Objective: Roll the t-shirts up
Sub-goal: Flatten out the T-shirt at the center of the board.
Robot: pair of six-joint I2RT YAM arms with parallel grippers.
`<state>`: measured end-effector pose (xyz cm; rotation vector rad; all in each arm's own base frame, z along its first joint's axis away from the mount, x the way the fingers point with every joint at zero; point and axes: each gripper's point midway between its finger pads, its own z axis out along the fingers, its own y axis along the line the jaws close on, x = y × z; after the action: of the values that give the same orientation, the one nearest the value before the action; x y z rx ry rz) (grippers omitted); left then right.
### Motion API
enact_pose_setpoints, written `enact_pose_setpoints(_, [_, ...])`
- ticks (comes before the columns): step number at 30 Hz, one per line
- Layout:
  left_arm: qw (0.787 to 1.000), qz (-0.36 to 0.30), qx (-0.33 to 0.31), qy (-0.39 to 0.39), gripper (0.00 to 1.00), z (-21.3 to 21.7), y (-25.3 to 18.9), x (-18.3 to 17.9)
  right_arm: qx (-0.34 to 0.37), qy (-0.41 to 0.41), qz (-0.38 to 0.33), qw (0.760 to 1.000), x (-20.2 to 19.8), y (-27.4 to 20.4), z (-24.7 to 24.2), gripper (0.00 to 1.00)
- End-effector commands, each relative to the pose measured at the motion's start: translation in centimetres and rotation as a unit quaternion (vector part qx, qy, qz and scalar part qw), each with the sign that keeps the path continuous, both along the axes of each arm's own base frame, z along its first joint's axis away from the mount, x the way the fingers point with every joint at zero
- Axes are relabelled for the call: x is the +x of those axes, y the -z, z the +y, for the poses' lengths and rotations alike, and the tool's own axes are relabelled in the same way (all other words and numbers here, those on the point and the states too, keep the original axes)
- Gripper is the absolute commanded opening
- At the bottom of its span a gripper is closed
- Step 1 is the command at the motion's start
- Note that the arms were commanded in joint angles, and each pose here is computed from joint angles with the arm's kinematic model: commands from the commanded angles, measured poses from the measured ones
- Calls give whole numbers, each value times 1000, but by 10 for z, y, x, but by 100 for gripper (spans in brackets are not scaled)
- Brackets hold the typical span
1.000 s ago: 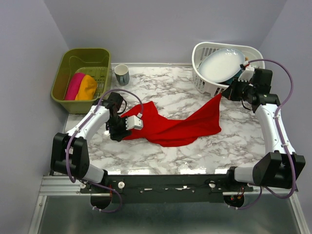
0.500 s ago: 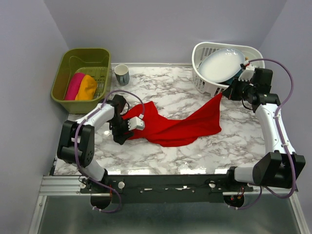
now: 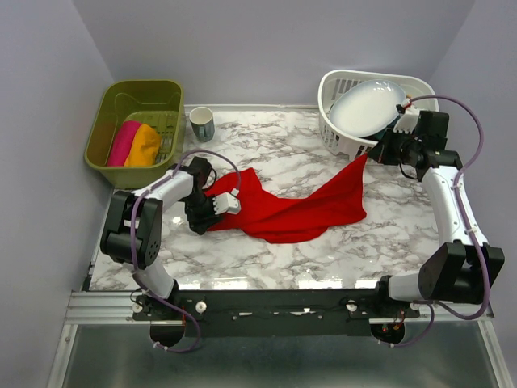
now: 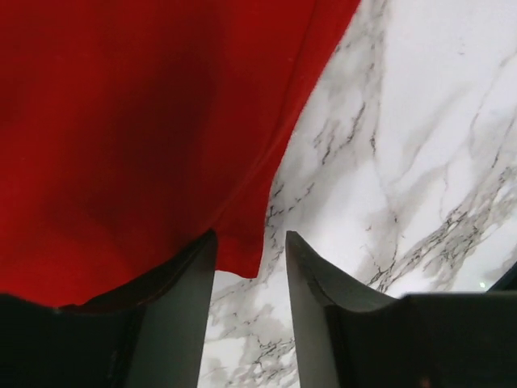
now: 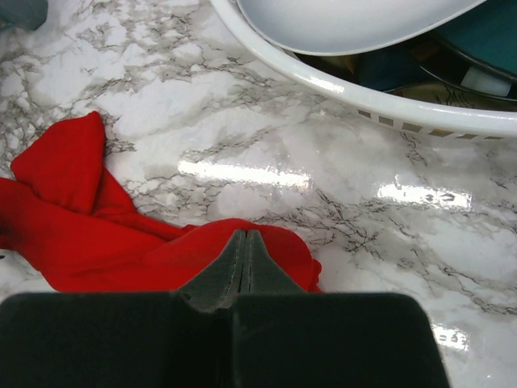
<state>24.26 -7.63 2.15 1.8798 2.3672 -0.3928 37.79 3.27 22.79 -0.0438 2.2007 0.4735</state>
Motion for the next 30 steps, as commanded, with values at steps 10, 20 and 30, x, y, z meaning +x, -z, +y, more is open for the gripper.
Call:
enact_pose_setpoints(10, [998, -6, 55, 0, 0, 29, 15, 4, -20, 7, -22, 1000, 20, -21, -9, 0])
enact_pose_setpoints(20, [970, -224, -63, -74, 0, 7, -149, 74, -152, 62, -127, 978, 5, -95, -51, 0])
enact_pose_setpoints(30, [867, -474, -79, -133, 0, 29, -326, 109, -257, 113, -235, 931, -24, -220, -81, 0])
